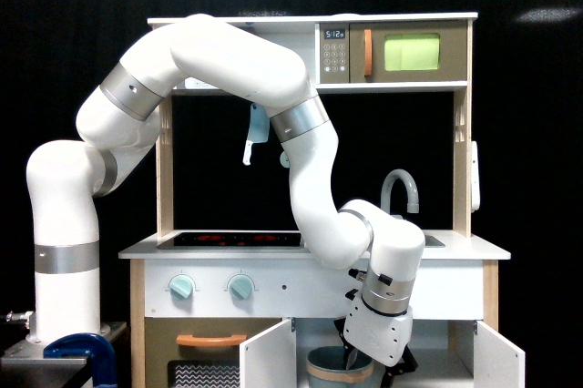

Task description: Put the bowl inside the kitchen cabinet

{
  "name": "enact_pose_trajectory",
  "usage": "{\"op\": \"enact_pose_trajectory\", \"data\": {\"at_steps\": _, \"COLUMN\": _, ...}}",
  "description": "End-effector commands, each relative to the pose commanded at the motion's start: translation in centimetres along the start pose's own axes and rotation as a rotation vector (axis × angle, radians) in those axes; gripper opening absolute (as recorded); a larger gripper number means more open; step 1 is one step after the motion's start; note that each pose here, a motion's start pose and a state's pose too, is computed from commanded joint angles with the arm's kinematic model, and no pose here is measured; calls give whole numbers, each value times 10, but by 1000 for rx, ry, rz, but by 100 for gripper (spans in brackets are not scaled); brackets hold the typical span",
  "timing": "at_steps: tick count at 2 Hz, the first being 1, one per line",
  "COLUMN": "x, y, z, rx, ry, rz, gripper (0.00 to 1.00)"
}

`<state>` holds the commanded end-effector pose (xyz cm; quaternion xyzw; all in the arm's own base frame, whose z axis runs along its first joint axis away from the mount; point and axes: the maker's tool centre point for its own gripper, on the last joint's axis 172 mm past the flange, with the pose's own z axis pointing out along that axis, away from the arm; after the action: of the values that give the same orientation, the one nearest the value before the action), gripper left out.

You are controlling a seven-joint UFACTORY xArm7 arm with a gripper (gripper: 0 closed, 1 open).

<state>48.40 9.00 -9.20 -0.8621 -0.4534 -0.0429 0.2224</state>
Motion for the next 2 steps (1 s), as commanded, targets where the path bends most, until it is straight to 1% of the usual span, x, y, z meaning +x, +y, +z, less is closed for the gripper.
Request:
{"op": "enact_pose_trajectory", "data": {"at_steps": 1, "x": 9, "y": -8, "z": -7, "rx": 0, "ry": 0, "rz": 0, "gripper": 100}}
{"op": "enact_pose_trajectory", "data": {"at_steps": 2, "x": -10, "y": -13, "z": -56, "rx": 0, "ry": 0, "rz": 0, "gripper": 100}}
